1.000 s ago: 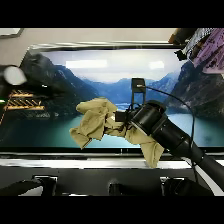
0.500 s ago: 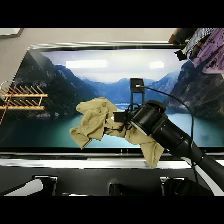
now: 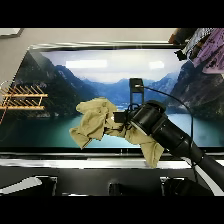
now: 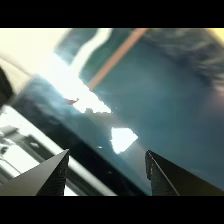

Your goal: Fold the clothes and pants, and hang the long-sleeved shirts on hangers.

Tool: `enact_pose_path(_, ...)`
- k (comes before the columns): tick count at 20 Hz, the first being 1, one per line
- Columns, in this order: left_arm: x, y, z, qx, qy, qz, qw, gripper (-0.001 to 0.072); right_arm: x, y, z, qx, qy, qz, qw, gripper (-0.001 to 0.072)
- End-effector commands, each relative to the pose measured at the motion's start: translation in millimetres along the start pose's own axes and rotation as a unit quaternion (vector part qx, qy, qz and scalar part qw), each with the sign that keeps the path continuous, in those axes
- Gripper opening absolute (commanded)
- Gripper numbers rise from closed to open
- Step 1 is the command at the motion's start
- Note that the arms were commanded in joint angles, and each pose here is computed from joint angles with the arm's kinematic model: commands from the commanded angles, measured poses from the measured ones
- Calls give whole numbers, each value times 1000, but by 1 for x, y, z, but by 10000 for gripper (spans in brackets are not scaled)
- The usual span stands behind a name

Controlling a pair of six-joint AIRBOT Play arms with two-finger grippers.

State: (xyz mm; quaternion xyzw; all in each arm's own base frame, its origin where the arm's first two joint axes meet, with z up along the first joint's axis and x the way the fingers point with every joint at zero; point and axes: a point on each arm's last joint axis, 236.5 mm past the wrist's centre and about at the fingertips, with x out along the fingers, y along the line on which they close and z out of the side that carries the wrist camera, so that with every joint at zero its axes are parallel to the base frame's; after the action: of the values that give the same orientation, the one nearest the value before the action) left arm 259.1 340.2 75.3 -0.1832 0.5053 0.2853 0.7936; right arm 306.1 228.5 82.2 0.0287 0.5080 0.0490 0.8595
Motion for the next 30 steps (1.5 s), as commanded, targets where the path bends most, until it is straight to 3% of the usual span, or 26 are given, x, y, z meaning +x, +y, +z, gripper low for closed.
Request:
enact_pose_path(1, 25, 32, 0, 43, -6, -2, 999, 533, 0, 0, 0, -2, 1, 0, 1000, 31)
enact_pose_path(8, 98, 22, -10, 153, 27, -49, 987, 532, 0, -2, 1, -23, -3, -3, 1000, 31)
enact_pose_path(15, 127, 19, 15, 166, -14, -24, 986, 532, 0, -2, 1, -23, -1, -4, 1000, 31)
enact_pose_path(30, 174, -1, -24, 171, 61, -70, 981, 531, 0, -11, -8, -23, 17, -24, 999, 31)
